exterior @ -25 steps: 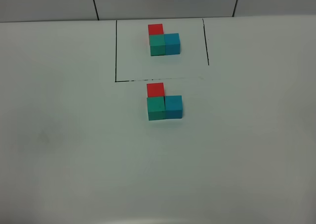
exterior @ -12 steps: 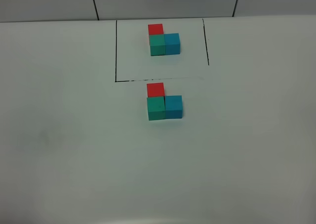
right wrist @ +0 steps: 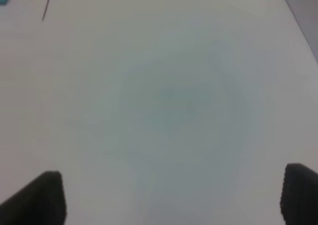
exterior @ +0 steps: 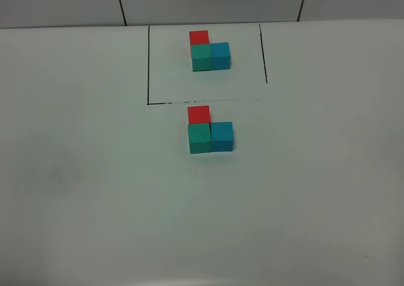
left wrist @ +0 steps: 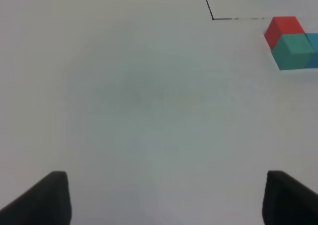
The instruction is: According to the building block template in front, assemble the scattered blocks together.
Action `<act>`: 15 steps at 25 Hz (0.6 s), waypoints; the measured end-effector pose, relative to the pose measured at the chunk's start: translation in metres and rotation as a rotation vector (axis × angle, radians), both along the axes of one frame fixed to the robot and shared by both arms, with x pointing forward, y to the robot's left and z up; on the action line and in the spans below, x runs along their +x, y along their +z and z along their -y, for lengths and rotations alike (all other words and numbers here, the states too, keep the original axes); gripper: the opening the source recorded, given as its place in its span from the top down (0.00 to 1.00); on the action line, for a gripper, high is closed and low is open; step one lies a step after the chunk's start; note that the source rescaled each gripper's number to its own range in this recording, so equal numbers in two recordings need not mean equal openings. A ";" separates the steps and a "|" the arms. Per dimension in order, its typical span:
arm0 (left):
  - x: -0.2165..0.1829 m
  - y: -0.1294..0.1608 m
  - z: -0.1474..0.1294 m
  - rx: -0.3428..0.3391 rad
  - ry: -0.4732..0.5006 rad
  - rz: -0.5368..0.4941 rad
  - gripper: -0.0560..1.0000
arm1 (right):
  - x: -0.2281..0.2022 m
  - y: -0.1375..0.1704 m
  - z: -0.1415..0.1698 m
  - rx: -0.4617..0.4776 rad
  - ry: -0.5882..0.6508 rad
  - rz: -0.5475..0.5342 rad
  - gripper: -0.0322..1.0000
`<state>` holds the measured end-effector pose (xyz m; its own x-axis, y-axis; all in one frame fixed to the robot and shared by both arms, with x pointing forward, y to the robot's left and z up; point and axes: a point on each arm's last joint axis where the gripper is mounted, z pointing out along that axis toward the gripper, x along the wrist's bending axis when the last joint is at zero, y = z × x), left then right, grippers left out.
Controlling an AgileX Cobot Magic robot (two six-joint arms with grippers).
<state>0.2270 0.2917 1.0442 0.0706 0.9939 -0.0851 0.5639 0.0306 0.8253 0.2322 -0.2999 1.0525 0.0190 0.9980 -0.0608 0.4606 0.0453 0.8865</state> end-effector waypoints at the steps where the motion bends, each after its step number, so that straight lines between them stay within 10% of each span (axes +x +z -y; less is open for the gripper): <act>1: 0.000 0.000 0.000 0.000 0.000 0.000 0.15 | 0.000 0.000 0.000 0.002 0.017 0.000 0.17; 15: 0.000 0.000 0.000 0.000 0.000 0.000 0.15 | 0.000 0.000 0.001 0.005 0.063 0.003 0.17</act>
<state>0.2270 0.2917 1.0442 0.0706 0.9939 -0.0851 0.5639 0.0306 0.8253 0.2317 -0.3005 1.0525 -0.0442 0.9974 -0.0562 0.4539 0.0702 0.8883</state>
